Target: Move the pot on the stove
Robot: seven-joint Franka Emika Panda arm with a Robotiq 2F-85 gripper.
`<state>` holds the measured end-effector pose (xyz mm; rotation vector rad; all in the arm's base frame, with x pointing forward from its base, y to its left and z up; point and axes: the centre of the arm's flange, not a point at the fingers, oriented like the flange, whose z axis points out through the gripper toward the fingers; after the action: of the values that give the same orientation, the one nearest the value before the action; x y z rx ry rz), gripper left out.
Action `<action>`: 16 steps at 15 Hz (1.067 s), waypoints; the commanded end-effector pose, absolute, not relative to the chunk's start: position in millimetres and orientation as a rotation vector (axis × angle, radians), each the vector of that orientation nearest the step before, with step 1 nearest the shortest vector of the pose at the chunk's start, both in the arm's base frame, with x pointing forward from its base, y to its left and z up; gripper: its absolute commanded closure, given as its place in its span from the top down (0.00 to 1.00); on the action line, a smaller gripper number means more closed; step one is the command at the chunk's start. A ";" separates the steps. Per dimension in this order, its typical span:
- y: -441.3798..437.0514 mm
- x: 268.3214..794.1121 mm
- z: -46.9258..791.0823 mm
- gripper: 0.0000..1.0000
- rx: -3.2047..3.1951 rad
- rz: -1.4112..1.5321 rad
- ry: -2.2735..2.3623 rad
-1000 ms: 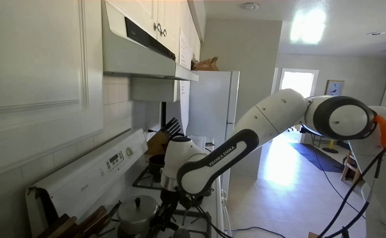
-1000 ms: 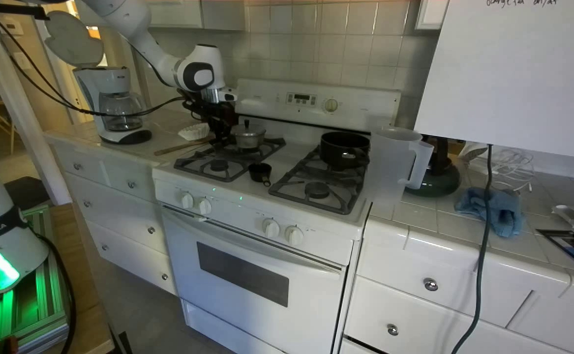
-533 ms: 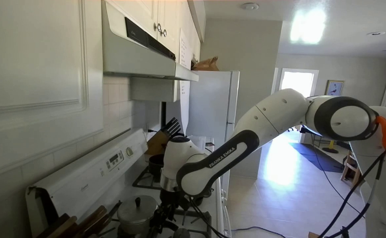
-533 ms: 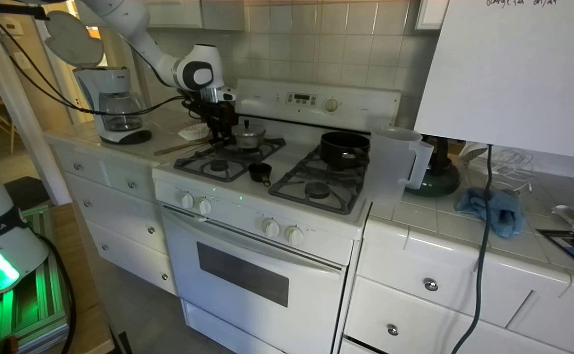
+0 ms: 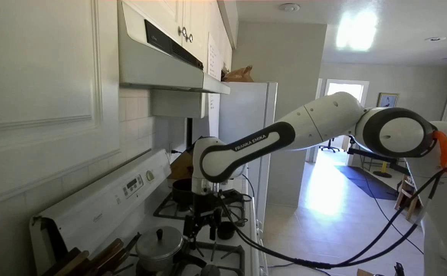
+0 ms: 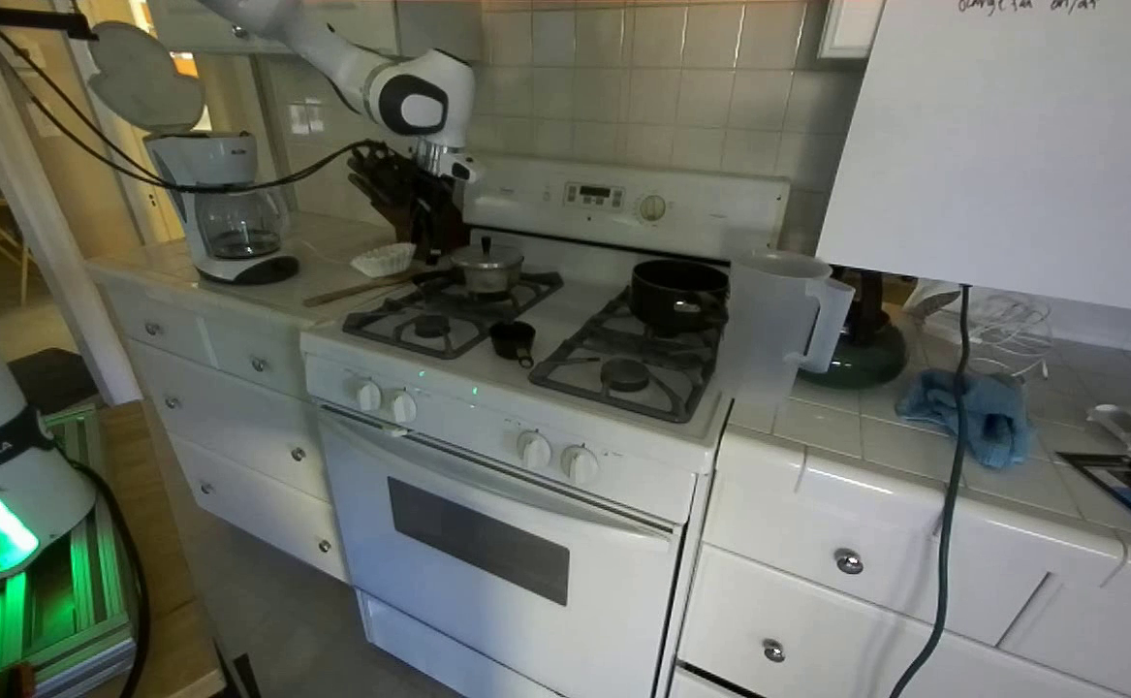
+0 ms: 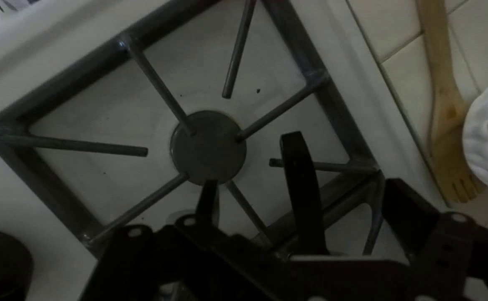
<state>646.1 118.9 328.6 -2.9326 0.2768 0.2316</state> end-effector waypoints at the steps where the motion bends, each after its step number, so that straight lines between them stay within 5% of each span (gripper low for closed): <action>1: 75.2 667.8 348.6 1.00 -2.785 0.394 0.438; 16: 7.8 642.8 292.4 1.00 -2.401 0.404 0.553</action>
<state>653.6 34.1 314.4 -2.4444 0.6312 0.4328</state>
